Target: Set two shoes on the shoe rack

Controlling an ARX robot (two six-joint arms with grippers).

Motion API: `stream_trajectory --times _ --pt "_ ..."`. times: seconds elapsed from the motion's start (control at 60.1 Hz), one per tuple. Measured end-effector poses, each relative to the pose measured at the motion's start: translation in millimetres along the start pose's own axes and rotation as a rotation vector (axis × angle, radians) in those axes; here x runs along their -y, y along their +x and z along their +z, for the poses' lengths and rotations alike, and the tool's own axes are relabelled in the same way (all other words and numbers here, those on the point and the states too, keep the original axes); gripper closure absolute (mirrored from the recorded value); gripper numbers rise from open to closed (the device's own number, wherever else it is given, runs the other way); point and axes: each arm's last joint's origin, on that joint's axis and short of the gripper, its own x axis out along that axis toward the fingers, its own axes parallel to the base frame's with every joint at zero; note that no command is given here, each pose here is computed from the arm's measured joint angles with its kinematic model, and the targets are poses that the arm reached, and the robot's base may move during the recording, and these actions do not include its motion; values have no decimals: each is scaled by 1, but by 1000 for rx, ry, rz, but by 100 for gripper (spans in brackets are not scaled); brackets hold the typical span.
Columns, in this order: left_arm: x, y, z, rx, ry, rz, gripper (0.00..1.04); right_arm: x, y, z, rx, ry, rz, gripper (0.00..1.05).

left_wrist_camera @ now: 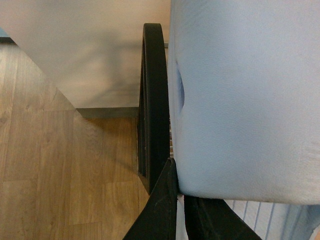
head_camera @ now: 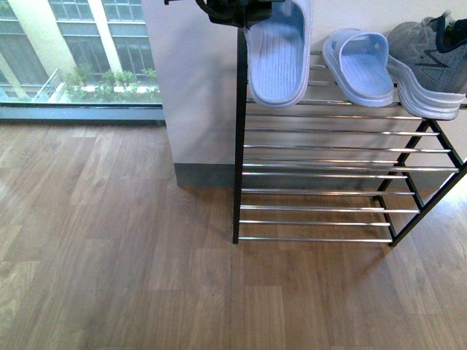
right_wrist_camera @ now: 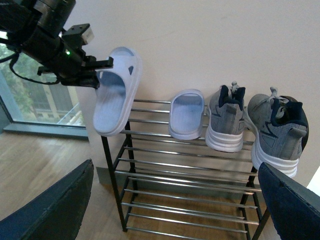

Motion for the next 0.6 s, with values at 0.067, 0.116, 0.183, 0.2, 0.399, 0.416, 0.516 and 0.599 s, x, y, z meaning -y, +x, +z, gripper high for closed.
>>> stream_trajectory --times 0.067,0.116,0.183,0.2,0.399,0.416,0.516,0.599 --pt "5 17 -2 -18 -6 3 103 0 0 0 0 0 0 9" --pt "9 26 -3 -33 -9 2 103 0 0 0 0 0 0 9" --pt "16 38 -5 -57 -21 3 103 0 0 0 0 0 0 9" --pt "16 39 -6 -60 -21 4 103 0 0 0 0 0 0 9" --pt "22 57 -21 -102 -17 15 103 0 0 0 0 0 0 9" --pt "22 58 -21 -100 -23 17 103 0 0 0 0 0 0 9" --pt "23 56 -18 -85 -38 12 101 0 0 0 0 0 0 9" --pt "25 52 -12 -64 -43 -3 89 0 0 0 0 0 0 9"
